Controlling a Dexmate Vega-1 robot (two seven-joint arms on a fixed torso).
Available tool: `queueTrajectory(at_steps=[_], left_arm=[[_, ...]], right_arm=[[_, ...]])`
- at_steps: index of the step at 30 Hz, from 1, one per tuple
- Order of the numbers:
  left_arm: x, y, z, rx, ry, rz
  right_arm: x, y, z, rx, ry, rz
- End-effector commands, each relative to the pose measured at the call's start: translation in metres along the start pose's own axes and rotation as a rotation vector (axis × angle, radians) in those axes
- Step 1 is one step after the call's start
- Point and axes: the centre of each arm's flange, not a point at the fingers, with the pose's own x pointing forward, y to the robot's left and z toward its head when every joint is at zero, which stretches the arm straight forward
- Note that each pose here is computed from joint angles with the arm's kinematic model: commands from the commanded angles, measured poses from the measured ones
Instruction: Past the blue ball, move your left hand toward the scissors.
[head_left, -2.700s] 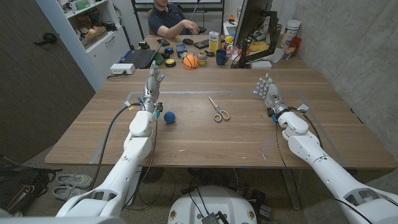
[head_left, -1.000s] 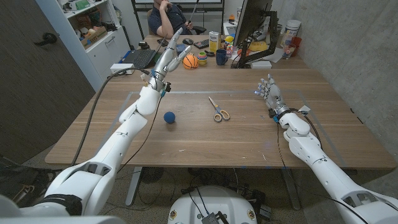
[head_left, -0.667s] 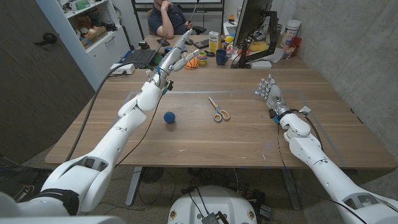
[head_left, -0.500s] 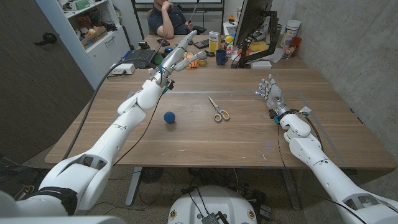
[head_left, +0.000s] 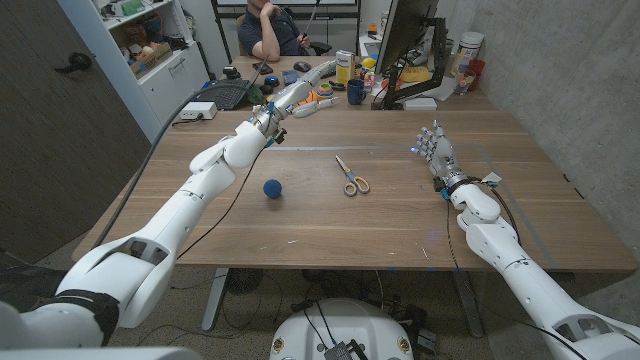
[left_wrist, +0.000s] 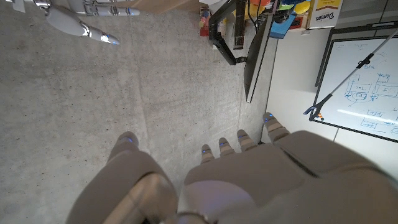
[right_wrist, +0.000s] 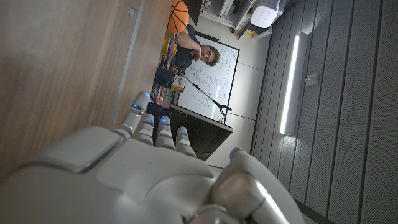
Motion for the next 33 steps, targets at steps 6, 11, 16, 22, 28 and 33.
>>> queueTrajectory(at_steps=[6,11,16,22,28,33], left_arm=[[0.018,-0.024,0.010,0.053,-0.044,-0.193],[0.021,-0.036,0.012,0.051,-0.035,-0.262],[0.023,-0.046,0.012,0.048,-0.030,-0.314],[0.023,-0.053,0.014,0.078,-0.033,-0.362],[0.025,-0.060,0.015,0.099,-0.036,-0.405],[0.026,-0.067,0.017,0.115,-0.037,-0.428]], right_arm=[[-0.006,-0.004,-0.001,0.006,-0.002,-0.015],[-0.006,-0.004,-0.003,0.011,0.003,-0.016],[-0.006,-0.005,-0.004,0.003,0.004,-0.013],[-0.006,-0.005,-0.003,0.008,0.007,-0.017],[-0.005,-0.005,-0.004,0.006,0.006,-0.015],[-0.005,-0.006,-0.004,0.011,0.005,-0.021]])
